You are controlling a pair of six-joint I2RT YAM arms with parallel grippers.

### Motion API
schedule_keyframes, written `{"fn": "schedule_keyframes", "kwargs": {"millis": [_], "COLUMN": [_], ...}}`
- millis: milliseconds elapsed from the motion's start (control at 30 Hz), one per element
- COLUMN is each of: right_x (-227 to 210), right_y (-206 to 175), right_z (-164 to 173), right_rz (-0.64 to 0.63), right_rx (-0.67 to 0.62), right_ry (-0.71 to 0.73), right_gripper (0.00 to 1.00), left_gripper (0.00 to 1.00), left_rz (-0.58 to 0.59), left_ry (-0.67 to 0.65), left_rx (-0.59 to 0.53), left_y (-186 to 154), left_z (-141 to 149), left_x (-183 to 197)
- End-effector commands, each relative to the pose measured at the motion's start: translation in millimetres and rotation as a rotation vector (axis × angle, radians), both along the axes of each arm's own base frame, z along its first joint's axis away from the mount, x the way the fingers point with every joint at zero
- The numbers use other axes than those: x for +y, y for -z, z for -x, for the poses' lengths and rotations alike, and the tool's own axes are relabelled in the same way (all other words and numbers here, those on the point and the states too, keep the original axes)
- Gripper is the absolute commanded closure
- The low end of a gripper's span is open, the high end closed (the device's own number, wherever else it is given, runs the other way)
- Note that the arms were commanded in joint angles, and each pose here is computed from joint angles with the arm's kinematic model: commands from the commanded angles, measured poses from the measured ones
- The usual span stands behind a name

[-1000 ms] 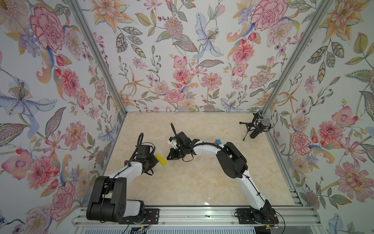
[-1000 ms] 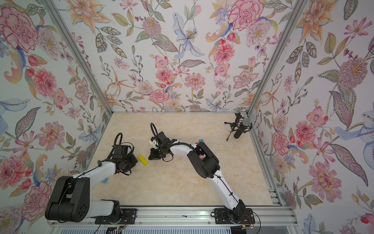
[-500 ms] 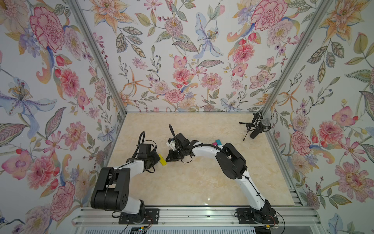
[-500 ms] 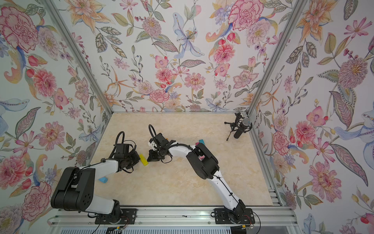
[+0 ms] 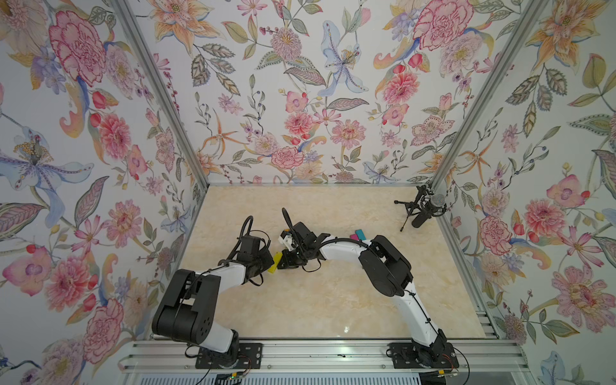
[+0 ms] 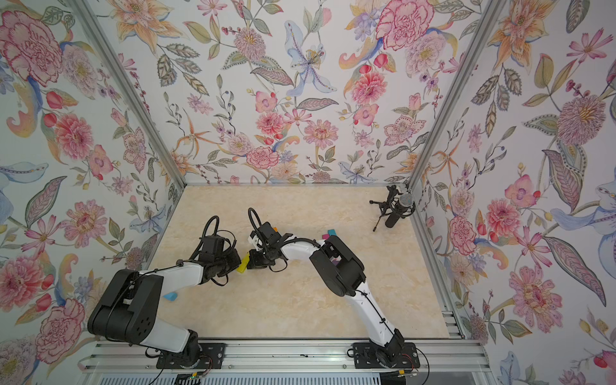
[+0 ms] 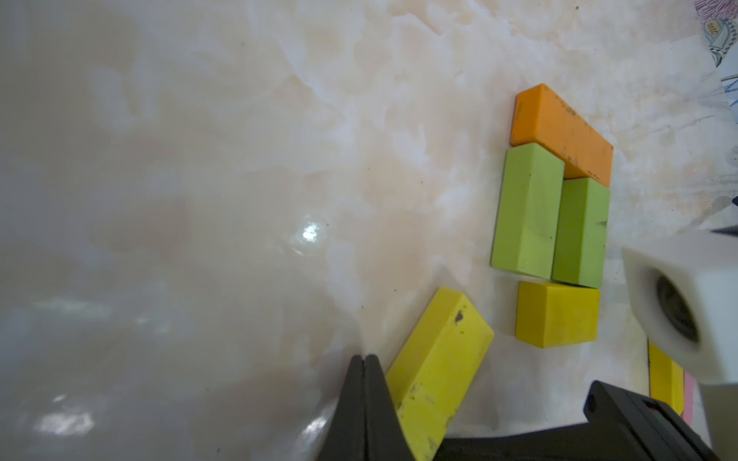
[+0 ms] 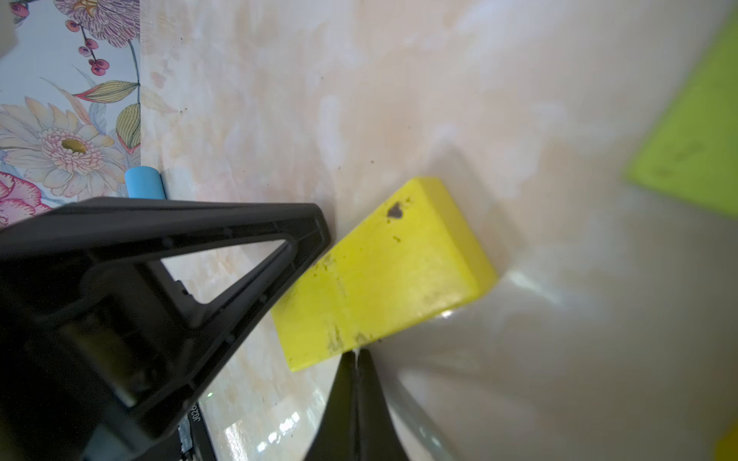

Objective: Assemble the letter p with building blocks
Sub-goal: Adjust the building block at the center of the board.

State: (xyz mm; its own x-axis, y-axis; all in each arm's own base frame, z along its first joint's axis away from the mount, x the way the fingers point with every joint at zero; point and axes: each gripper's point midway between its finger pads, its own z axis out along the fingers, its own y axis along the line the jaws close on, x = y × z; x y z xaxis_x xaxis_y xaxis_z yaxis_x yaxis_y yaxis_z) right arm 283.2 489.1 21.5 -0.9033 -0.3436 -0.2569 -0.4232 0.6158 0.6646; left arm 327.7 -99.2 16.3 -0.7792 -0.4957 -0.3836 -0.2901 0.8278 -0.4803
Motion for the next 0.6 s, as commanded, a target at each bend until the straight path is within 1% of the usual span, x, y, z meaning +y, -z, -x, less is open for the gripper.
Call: {"fn": "schedule_keyframes", "kwargs": {"millis": [0, 233, 567], "right_x": [-15, -25, -40], "right_y": [5, 3, 6], "right_z": [-1, -3, 2], "right_rz": [0.064, 0.078, 0.099], "right_rx": [-0.017, -0.032, -0.036], "right_ry": [0.035, 0.05, 0.063], "right_gripper": [1.0, 1.0, 1.0], "left_gripper": [1.0, 1.0, 1.0], "left_rz": [-0.031, -0.036, -0.021], "left_ry": [0.003, 0.011, 0.041], "left_rx": [0.141, 0.129, 0.132], "left_y": [28, 23, 26], "left_z": [39, 47, 51], "left_x": [3, -2, -17]}}
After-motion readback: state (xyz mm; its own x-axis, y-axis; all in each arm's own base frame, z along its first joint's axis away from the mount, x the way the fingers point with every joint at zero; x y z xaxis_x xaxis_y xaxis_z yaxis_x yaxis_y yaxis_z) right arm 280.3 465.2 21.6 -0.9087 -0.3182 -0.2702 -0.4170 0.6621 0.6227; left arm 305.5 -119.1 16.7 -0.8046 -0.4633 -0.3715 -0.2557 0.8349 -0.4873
